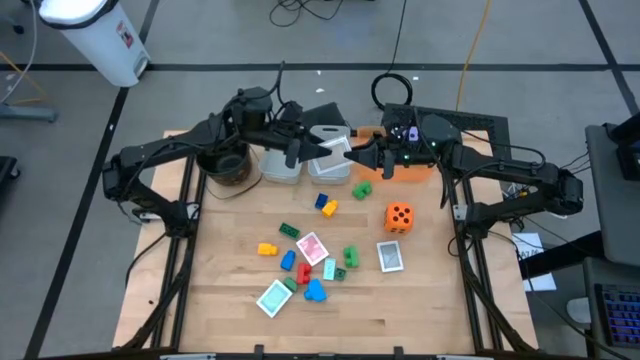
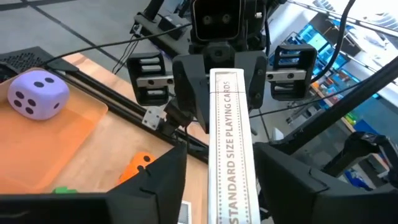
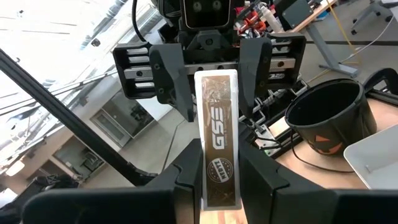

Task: Pick & Place Toys
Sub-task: Put the brown deck of cards into the right gray bin

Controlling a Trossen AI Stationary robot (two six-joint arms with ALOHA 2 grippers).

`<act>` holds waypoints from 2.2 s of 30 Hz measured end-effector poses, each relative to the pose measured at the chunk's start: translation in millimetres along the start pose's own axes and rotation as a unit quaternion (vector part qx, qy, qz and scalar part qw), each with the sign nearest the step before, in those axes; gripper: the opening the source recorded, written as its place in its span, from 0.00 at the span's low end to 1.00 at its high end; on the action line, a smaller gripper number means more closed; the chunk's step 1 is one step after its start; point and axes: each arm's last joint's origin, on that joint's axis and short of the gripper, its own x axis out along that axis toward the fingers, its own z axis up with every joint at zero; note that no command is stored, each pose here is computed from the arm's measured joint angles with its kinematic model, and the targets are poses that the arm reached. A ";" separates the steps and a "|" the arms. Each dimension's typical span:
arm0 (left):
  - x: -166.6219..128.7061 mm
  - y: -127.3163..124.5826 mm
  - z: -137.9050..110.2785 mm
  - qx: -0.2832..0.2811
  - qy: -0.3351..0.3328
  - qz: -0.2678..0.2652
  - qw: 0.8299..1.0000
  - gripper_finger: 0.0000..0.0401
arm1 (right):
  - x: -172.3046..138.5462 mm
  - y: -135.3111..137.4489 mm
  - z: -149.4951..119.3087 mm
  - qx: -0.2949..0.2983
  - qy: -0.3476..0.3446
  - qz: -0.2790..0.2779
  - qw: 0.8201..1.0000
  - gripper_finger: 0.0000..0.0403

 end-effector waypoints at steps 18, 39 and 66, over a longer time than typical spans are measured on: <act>0.0 -0.8 -0.4 0.001 0.008 -0.015 1.000 0.35 | -0.7 -1.0 1.5 -0.003 -0.003 -0.002 1.000 0.15; -3.9 4.3 4.5 0.000 0.002 -0.024 1.000 0.34 | -12.3 2.3 12.8 -0.021 -0.030 -0.002 0.999 0.15; -10.2 8.5 9.2 0.001 -0.011 -0.013 1.000 0.34 | -17.3 -1.2 18.7 -0.024 -0.042 -0.011 0.999 0.15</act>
